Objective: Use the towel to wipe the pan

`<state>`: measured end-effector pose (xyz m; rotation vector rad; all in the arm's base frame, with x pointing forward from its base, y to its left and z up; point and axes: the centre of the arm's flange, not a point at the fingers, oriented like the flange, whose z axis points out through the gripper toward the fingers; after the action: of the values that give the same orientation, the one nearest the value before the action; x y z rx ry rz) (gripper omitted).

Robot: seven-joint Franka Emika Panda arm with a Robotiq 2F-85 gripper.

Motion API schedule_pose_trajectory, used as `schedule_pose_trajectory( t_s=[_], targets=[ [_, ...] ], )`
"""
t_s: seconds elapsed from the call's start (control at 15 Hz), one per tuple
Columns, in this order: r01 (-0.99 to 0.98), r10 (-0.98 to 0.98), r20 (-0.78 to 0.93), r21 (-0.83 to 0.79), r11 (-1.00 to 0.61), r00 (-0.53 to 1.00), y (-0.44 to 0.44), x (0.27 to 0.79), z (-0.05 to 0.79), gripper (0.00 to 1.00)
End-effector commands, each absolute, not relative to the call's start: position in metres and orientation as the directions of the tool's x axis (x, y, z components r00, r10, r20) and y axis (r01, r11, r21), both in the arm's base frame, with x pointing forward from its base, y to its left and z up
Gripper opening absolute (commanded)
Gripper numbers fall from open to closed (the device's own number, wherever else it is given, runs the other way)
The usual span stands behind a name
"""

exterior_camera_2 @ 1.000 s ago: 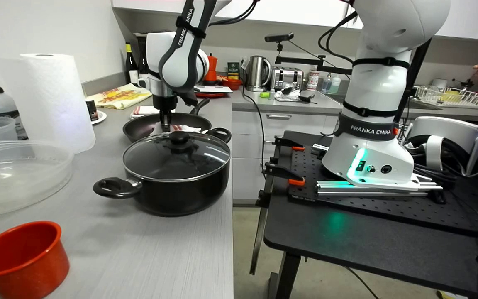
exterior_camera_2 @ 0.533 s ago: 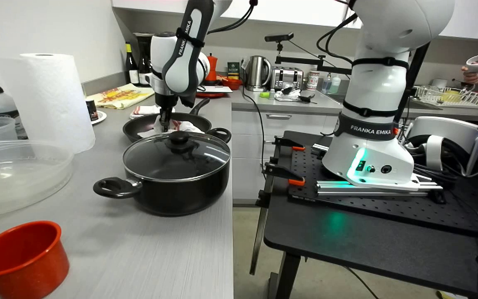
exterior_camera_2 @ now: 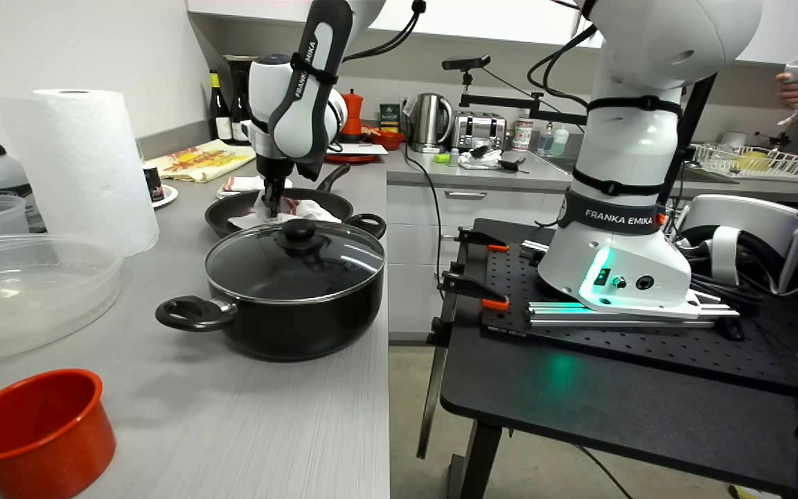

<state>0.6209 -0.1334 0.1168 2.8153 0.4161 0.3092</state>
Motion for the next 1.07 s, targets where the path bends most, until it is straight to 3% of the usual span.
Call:
schedule_pose_trajectory(
  t_s=[0.0, 0.6, 1.0],
  targets=[
    [0.263, 0.341, 0.222, 0.315, -0.912, 0.914, -0.116, 0.613, 0.147, 0.02],
    [0.110, 0.246, 0.380, 0.346, -0.932, 0.892, -0.143, 0.621, 0.254, 0.02],
    [0.017, 0.169, 0.396, 0.360, -0.933, 0.902, -0.171, 0.631, 0.266, 0.02]
  ],
)
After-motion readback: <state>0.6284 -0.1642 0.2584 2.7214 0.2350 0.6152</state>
